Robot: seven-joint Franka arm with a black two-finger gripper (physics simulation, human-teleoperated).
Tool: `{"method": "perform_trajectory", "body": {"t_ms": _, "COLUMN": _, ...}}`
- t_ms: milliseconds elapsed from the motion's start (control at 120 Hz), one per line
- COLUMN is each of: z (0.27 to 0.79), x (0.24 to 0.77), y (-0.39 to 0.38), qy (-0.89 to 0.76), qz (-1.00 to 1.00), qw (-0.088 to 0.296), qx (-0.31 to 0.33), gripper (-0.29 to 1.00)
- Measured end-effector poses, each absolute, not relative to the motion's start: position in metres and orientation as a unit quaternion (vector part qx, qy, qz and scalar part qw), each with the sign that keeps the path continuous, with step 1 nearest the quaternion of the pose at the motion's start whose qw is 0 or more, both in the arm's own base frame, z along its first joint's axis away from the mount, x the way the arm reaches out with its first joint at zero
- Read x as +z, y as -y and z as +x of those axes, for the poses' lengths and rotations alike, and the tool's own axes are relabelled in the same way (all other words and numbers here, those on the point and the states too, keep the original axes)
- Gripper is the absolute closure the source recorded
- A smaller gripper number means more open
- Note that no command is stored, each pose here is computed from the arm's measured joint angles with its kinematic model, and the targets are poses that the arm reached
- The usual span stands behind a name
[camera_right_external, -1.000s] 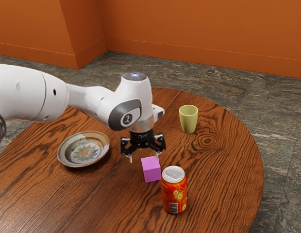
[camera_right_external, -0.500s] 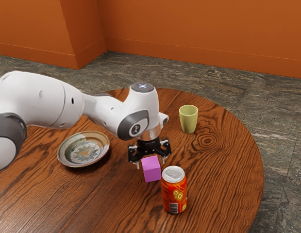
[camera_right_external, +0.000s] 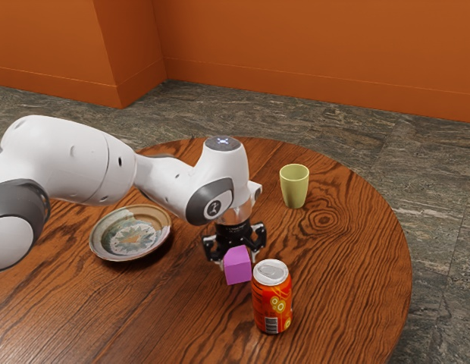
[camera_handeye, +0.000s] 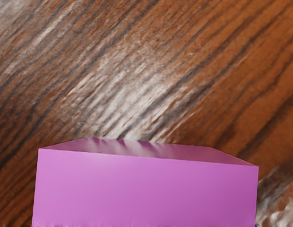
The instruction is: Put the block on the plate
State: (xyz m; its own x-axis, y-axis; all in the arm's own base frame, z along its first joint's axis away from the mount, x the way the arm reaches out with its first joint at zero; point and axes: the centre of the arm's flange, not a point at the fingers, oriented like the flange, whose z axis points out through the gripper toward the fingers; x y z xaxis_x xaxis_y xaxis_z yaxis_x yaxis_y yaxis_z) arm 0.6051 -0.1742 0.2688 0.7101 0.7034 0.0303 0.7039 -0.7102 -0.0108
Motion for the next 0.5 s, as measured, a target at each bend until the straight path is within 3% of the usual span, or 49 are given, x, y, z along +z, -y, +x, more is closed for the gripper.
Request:
{"method": "perform_trajectory", "body": {"t_ms": 258, "z": 0.606, "x": 0.290, "y": 0.168, "qy": 0.392, "qz": -0.920, "qw": 0.002, "qx": -0.021, "gripper": 0.33}}
{"method": "perform_trajectory", "body": {"t_ms": 500, "z": 0.618, "x": 0.358, "y": 0.042, "qy": 0.480, "qz": -0.876, "qw": -0.009, "qx": -0.039, "gripper": 0.35}}
